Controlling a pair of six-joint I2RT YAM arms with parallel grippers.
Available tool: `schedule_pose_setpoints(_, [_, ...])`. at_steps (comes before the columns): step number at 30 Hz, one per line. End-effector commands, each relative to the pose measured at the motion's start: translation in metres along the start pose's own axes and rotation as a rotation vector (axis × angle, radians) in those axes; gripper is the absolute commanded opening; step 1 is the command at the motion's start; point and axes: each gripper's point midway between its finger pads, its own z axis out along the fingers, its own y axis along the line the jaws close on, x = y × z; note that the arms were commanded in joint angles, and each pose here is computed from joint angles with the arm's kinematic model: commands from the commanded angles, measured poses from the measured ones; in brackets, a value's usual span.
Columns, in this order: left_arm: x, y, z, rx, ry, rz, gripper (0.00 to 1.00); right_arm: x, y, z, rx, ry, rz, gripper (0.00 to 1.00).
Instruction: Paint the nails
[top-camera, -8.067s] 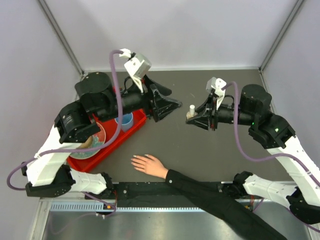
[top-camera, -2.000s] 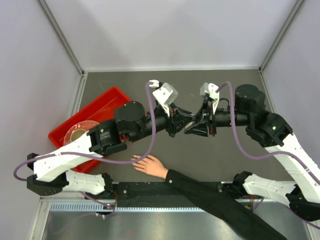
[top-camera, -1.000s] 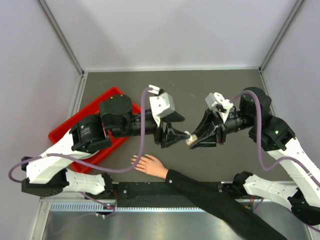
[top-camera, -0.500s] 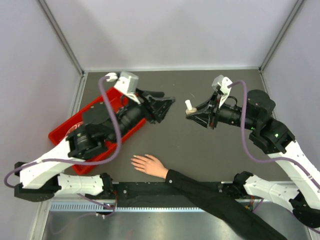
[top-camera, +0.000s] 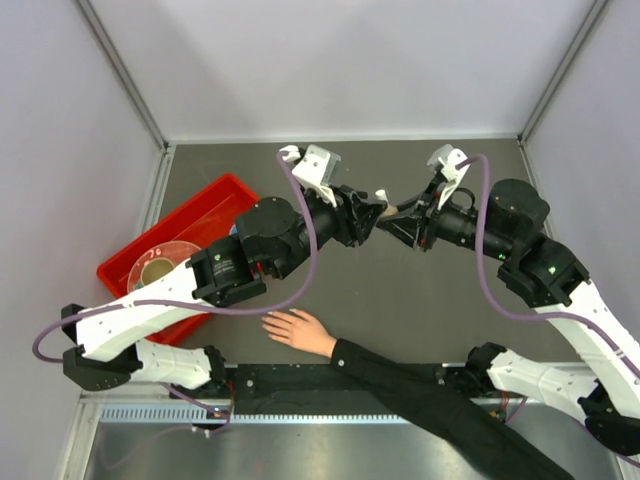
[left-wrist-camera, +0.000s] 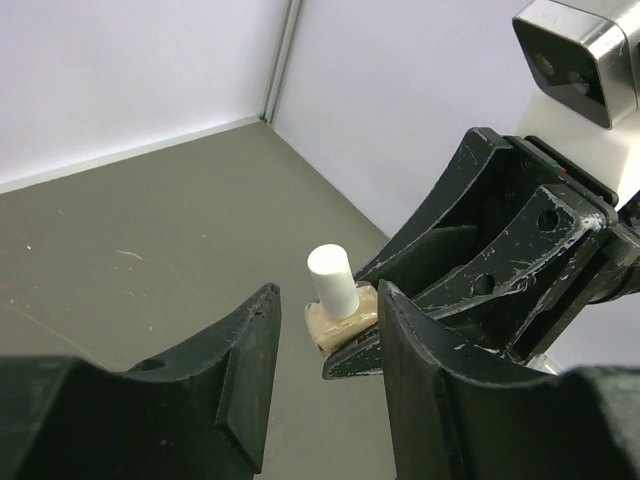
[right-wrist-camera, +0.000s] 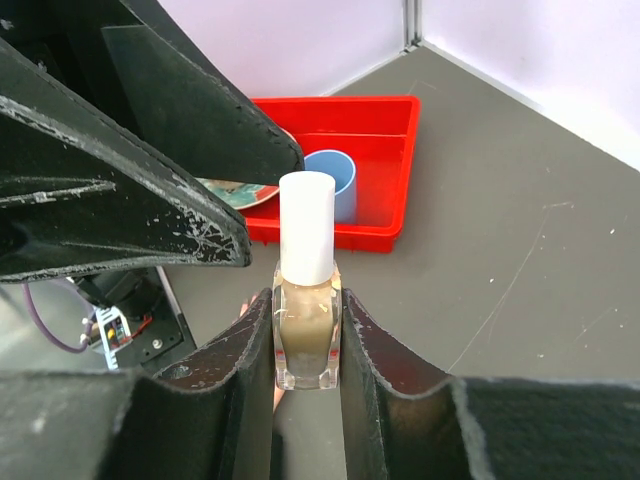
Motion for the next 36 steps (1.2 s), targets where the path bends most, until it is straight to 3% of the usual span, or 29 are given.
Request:
schedule_pose_setpoints(1, [-0.037, -0.012, -0.004, 0.039, -0.102, -0.076, 0.47, -0.022, 0.007, -0.003, -0.016, -0.080, -0.022, 0.00])
schedule_pose_setpoints(20, [-0.033, -0.024, 0.007, 0.076, -0.043, -0.109, 0.40, -0.028, 0.016, -0.011, -0.051, -0.107, -0.032, 0.00])
schedule_pose_setpoints(27, [-0.022, -0.031, 0.007, 0.133, 0.031, -0.096, 0.28, -0.030, 0.016, -0.014, -0.051, -0.109, -0.047, 0.00])
schedule_pose_setpoints(29, [-0.024, -0.035, 0.003, 0.185, 0.036, -0.090, 0.14, -0.029, 0.019, -0.014, -0.065, -0.105, -0.055, 0.00])
schedule_pose_setpoints(31, [-0.026, -0.038, 0.001, 0.239, 0.041, -0.101, 0.10, -0.029, 0.020, -0.015, -0.070, -0.110, -0.059, 0.00])
schedule_pose_setpoints(33, [-0.022, -0.052, -0.004, 0.435, 0.084, -0.106, 0.00, -0.029, 0.023, -0.016, -0.086, -0.116, -0.066, 0.00])
schedule_pose_setpoints(35, [-0.008, -0.072, -0.026, 0.700, 0.162, -0.084, 0.00, -0.035, 0.038, -0.022, -0.164, -0.146, -0.089, 0.00])
schedule_pose_setpoints(36, [-0.012, -0.085, -0.039, 0.834, 0.133, -0.043, 0.00, -0.034, 0.044, -0.023, -0.202, -0.152, -0.097, 0.00])
